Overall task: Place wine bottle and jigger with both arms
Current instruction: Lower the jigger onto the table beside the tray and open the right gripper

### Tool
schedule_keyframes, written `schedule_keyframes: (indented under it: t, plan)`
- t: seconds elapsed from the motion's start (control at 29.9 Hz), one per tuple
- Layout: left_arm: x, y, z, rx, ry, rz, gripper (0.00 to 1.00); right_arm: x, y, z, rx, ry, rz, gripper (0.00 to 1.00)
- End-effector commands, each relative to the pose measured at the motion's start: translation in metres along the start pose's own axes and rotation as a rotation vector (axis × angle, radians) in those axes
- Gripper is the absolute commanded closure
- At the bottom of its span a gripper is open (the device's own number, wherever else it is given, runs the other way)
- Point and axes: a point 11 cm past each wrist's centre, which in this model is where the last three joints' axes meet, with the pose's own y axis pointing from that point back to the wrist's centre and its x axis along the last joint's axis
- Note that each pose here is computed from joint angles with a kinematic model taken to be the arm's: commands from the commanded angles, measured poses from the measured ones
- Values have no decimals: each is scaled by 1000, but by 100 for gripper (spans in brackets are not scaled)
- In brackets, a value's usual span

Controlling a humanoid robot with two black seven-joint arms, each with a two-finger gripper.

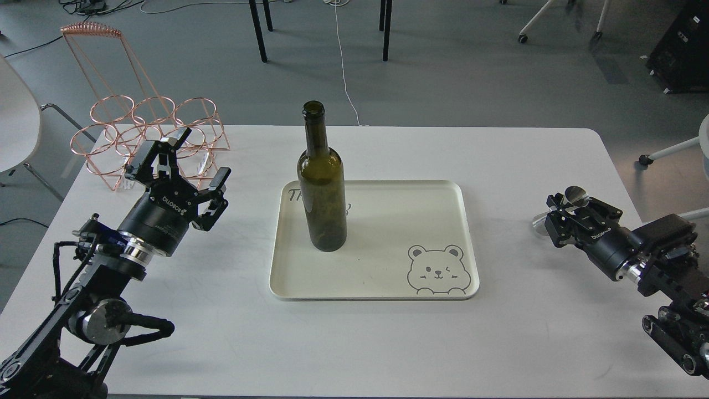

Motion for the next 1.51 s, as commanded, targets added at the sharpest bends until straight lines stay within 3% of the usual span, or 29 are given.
schedule_keyframes:
  t: [0.0,0.27,0.33,0.5,0.6,0.77,0.84,1.21,1.47]
  plan:
    - [0,0,0,0,0,0,2,-4,3,0,-3,-3,-9,81]
    - [-3,-1,3,-6,-3,-12,2,-10,3,-4,-2,-15,-17,76]
    - [-3,-1,3,-6,-3,-12,2,-10,2,-4,-1,-16,-16,63]
    - [-5,-1,1,-6,3,-11,2,-10,3,-4,-2,-15,-17,47]
    - [-5,-1,1,-6,3,-11,2,-11,3,-4,-2,-15,-18,43]
    - [-4,-1,1,-6,3,-10,2,-12,5,-6,3,-18,-21,17]
    - [-5,-1,1,-6,3,-11,2,-17,11,-5,0,-22,-33,11]
    - [-3,-1,3,-4,-4,-12,2,-1,71,4,39,-30,-53,5]
    - [-4,-1,3,-2,-7,-18,2,65,89,-40,115,-549,-43,5]
